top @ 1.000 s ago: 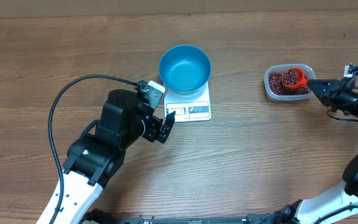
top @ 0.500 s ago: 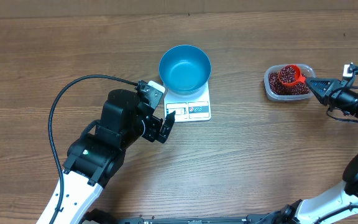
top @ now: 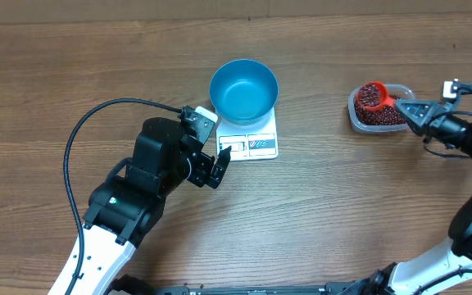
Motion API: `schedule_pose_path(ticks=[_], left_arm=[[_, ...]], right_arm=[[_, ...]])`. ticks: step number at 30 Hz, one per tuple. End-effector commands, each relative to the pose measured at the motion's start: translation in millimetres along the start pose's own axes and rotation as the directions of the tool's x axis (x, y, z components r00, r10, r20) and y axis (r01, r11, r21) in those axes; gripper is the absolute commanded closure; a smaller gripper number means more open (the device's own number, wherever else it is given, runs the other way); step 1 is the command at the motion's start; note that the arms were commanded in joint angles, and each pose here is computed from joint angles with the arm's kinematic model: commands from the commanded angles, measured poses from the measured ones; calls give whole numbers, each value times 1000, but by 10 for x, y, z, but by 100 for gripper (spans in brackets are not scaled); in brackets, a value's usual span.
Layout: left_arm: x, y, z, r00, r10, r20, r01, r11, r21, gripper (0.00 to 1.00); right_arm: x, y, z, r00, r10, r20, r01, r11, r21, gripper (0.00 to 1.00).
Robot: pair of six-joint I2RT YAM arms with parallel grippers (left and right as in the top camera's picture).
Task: Scoop item into bowl and weigh 150g on scale
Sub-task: 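Carry the filled red scoop left over the teal bowl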
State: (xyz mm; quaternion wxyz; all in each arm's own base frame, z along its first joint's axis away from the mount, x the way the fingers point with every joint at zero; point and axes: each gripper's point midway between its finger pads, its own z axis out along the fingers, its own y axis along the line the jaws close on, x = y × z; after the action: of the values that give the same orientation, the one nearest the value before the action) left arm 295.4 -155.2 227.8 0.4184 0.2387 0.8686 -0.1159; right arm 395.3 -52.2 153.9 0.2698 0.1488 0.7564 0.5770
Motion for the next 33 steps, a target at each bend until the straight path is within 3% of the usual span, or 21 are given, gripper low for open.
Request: schedule_pose_path(ticks=[1, 13, 33], left_arm=[[-76, -3, -17, 1000, -10, 14, 10, 1000, 5, 0], [-75, -4, -16, 1000, -10, 14, 10, 1000, 5, 0], [-75, -3, -16, 1000, -10, 14, 10, 1000, 5, 1]], right_arm=[[89, 135, 190, 998, -6, -57, 3, 998, -56, 96], [446, 393, 748, 974, -48, -221, 21, 992, -125, 96], [561, 602, 1166, 947, -134, -291, 86, 981, -172, 96]])
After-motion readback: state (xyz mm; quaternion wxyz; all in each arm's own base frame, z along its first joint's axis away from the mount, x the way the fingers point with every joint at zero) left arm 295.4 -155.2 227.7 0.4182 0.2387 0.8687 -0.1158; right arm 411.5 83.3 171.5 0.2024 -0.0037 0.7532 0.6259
